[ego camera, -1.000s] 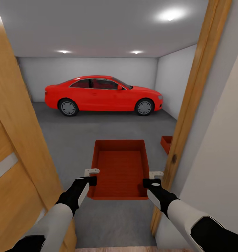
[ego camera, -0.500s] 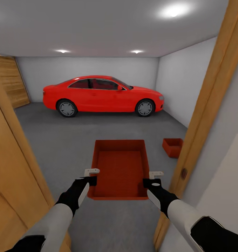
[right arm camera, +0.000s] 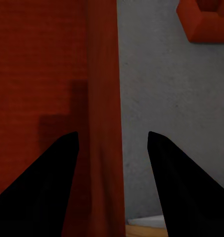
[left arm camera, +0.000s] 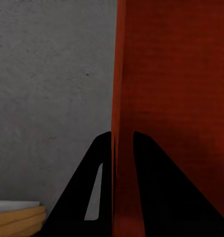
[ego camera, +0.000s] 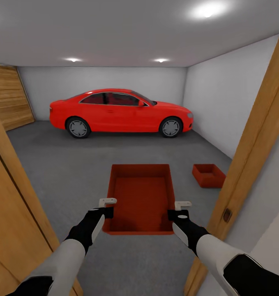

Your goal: Move the two storage containers from the living room to the garage. In the garage, place one container on the floor and stack the other container on top of it (either order is fine).

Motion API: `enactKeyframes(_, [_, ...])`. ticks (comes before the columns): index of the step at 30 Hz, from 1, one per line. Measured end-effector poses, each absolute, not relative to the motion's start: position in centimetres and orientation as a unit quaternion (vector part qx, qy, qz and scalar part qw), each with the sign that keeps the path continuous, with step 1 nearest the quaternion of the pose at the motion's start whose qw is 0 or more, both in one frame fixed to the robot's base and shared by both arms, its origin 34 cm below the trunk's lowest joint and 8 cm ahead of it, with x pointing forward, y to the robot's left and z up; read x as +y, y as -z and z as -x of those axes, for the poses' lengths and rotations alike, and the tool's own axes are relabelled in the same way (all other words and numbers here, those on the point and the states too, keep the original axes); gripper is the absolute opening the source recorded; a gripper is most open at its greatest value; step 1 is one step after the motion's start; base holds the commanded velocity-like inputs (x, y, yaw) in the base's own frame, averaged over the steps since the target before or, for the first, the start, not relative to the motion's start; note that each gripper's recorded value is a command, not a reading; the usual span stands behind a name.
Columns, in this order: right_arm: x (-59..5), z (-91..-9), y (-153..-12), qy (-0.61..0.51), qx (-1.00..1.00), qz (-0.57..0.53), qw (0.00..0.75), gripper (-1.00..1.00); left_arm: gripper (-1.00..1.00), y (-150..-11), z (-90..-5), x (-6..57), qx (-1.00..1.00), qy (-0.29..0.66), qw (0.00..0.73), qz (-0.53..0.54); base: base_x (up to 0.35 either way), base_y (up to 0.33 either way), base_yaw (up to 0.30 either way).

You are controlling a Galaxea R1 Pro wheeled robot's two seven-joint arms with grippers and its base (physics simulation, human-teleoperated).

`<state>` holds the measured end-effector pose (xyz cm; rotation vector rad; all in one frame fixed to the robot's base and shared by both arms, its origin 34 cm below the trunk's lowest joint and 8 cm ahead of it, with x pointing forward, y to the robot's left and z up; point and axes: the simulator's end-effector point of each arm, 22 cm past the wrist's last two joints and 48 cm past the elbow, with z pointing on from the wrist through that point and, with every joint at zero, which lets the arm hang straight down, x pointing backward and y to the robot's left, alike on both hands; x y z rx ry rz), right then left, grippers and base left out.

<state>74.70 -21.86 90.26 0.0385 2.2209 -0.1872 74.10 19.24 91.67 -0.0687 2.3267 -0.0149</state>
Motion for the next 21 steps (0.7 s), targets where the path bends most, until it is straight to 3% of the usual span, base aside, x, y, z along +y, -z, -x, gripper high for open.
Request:
enactKeyframes(7, [-21.86, -74.70, -90.27, 0.075, 0.894, -0.015, 0.441, -1.00, -1.00, -91.68, -74.10, 19.24, 0.918, 0.006, 0.396, 0.027, 0.022, 0.001, 0.000])
enactKeyframes(21, [-21.86, -74.69, -90.33, 0.076, 0.894, -0.015, 0.441, -1.00, -1.00, -91.72, -74.07, 19.24, 0.918, 0.006, 0.396, 0.027, 0.301, 0.000, 0.000])
